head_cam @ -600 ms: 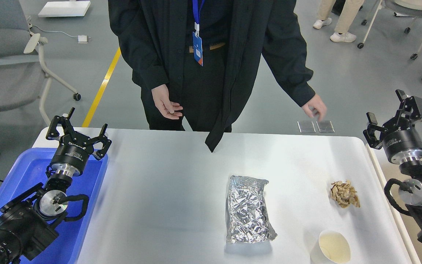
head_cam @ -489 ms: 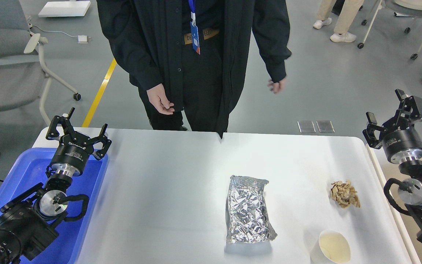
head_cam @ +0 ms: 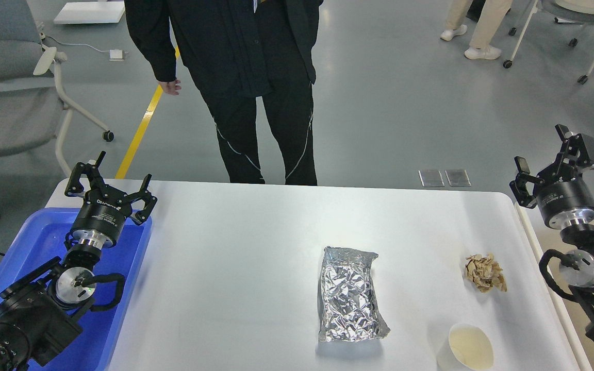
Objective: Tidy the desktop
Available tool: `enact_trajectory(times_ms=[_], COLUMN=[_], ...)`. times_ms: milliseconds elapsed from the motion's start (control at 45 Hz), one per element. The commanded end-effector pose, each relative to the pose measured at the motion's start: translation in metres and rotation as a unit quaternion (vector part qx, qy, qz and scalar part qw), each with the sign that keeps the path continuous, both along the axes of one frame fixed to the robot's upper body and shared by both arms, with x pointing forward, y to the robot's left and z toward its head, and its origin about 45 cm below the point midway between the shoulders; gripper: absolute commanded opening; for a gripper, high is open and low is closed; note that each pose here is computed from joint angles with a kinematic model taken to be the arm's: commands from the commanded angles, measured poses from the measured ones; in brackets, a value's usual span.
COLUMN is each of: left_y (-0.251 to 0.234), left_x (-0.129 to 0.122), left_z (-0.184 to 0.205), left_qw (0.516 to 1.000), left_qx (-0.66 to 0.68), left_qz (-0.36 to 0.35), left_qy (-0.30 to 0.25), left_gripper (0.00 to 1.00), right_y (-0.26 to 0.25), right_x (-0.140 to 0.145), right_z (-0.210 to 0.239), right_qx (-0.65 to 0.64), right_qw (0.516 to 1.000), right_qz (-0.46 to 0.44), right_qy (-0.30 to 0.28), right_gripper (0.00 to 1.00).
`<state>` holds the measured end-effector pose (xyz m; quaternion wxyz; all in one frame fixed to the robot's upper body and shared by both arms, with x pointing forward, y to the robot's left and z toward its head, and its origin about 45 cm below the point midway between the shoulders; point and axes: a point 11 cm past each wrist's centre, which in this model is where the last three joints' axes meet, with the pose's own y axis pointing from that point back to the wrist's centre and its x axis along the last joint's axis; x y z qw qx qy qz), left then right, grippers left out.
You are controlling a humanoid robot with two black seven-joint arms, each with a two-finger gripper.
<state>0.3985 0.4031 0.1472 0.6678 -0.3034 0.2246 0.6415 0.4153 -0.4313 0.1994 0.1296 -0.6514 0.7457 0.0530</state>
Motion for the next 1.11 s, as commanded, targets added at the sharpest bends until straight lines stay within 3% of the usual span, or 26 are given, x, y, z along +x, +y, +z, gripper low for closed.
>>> enact_trajectory(times_ms=[0,733,1089], left_y=[0.0,0.0,0.0], left_x=[0.0,0.0,0.0], left_z=[0.0,0.0,0.0], left_qw=[1.0,1.0,1.0], left_qx=[0.0,0.0,0.0], left_qz=[0.0,0.0,0.0], left_qy=[0.0,0.0,0.0], left_gripper=[1.0,1.0,1.0], right_y=[-0.001,0.001,0.005], right_x=[0.001,0.001,0.018], right_z=[0.003,0.007,0.032], right_qx=[-0.001,0.003,0.002], right_qw=[1.0,1.0,0.999], right_qz=[0.0,0.009,0.014], right_qy=[-0.003,-0.011,-0.035], right_gripper=[1.0,1.0,1.0])
